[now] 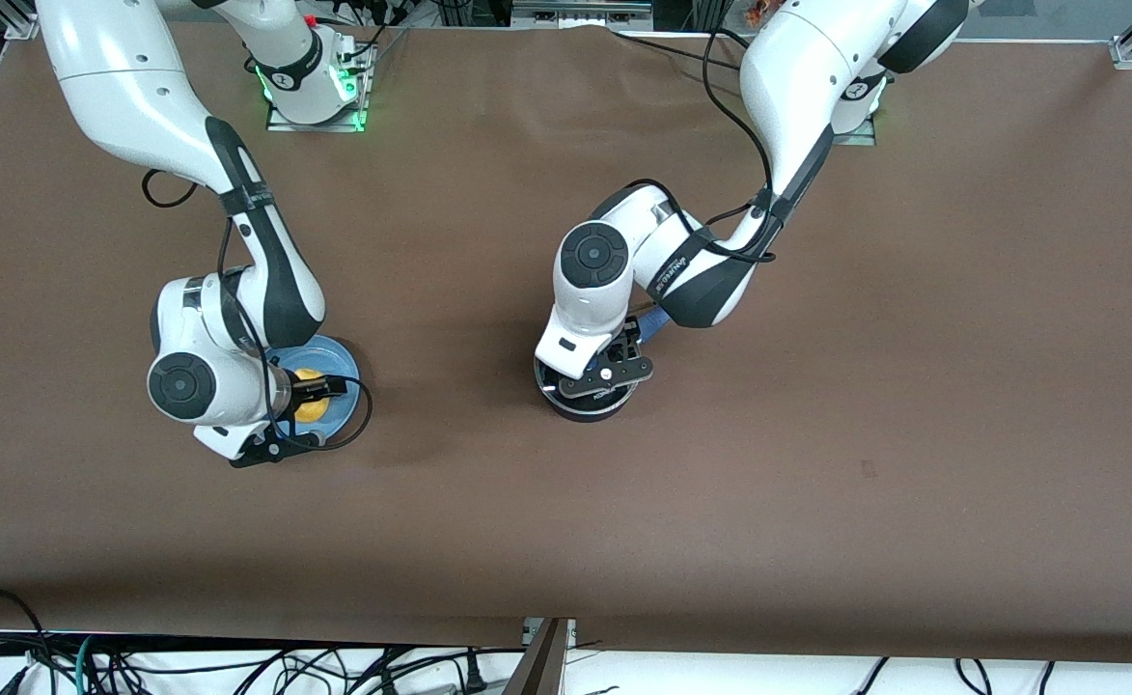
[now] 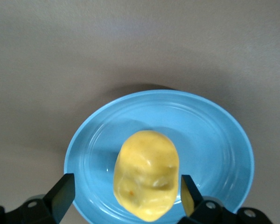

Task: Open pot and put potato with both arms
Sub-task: 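Grasp the lid knob with the left gripper while the right gripper grasps the potato, then lift the lid aside with the left gripper while the right gripper carries the potato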

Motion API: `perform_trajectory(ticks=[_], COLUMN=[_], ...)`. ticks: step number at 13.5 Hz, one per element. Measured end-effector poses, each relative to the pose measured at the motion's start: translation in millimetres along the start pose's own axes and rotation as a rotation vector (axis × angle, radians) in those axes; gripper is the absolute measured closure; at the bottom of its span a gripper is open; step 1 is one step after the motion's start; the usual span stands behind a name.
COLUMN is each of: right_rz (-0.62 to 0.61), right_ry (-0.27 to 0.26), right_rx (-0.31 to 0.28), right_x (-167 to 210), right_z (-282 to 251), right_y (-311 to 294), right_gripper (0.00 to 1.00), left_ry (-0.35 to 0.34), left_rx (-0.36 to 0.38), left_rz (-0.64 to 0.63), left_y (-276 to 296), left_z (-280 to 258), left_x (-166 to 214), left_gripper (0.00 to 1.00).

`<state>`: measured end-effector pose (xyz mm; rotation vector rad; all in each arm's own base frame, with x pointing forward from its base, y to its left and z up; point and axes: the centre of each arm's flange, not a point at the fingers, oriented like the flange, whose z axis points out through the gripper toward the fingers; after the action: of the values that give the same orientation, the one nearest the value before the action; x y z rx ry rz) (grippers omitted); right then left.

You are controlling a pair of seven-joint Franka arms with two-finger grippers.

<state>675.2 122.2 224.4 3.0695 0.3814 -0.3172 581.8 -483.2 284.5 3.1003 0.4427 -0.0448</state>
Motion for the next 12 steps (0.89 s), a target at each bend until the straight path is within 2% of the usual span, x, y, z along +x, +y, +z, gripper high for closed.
perform_trajectory(ticks=[1, 3, 4, 6, 7, 10, 12], right_rz=[-0.001, -0.006, -0.015, -0.027, -0.029, -0.036, -0.019], right_ry=[-0.008, -0.024, -0.027, -0.026, -0.022, -0.011, -0.026], right_rx=[0.001, 0.002, 0.004, 0.016, 0.021, 0.024, 0.048], right_x=[0, 0, -1, -1, -1, 2, 6], right_z=[5, 17, 22, 28, 26, 19, -11], right_y=[0, 2, 4, 10, 12, 11, -10], right_gripper=[0.0, 0.0, 0.07, 0.31, 0.35, 0.35, 0.35], left_ry=[0.0, 0.001, 0.004, 0.013, 0.018, 0.035, 0.048], left_rx=[0.0, -0.002, -0.005, -0.014, -0.02, -0.03, -0.041], left_rz=[-0.002, -0.007, -0.009, -0.012, -0.015, -0.014, 0.021], left_y=[0, 0, 0, -1, -1, -16, -41], left_z=[0, -2, -4, -13, -20, -47, -75], left_x=[-1, 1, 2, 4, 6, 24, 50], left_gripper=[0.33, 0.33, 0.33, 0.33, 0.33, 0.33, 0.33])
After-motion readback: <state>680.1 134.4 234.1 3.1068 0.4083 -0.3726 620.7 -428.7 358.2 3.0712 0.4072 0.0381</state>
